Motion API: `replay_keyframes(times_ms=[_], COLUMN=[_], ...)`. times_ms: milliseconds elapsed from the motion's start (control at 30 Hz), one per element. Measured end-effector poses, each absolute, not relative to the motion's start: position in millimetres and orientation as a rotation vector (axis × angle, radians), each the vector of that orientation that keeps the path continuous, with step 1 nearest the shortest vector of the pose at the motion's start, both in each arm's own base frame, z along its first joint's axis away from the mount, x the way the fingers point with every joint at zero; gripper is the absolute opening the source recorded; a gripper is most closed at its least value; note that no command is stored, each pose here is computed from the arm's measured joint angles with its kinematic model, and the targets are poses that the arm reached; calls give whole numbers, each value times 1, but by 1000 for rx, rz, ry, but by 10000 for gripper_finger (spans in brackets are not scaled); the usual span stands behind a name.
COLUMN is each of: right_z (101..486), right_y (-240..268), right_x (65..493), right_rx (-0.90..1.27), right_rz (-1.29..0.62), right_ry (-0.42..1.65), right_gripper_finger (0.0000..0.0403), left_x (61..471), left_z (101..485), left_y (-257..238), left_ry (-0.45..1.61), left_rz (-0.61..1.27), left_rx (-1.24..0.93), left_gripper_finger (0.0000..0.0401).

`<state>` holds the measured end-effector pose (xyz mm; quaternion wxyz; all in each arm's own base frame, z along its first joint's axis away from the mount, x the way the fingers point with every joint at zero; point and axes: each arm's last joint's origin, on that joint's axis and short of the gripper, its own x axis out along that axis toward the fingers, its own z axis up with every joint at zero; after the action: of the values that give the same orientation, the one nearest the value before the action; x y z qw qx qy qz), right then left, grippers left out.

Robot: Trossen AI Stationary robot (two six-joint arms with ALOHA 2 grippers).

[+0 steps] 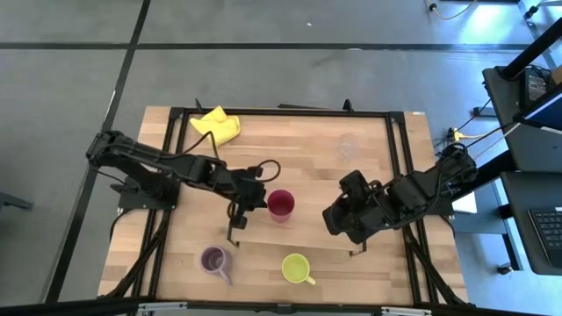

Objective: Stack small to large cups/mugs on shelf

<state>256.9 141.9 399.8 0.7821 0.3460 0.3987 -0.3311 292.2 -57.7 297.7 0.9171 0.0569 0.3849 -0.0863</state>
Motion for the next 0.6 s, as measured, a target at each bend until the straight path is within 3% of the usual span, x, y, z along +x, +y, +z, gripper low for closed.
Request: replay_keyframes(times_ms=[233, 600], right_z=[382, 356], right_y=[143, 148], right_x=[264, 275], right_rx=[759, 784], right_rz=[-720, -702], right_ry=[904, 923], right_gripper_finger=[95, 95], left_x=[306, 324], left_z=[311, 298], left_y=[-60, -67], left_ry=[770, 775], left_rz=[-183, -223], left_rx=[109, 39], left_gripper_finger=[8, 4])
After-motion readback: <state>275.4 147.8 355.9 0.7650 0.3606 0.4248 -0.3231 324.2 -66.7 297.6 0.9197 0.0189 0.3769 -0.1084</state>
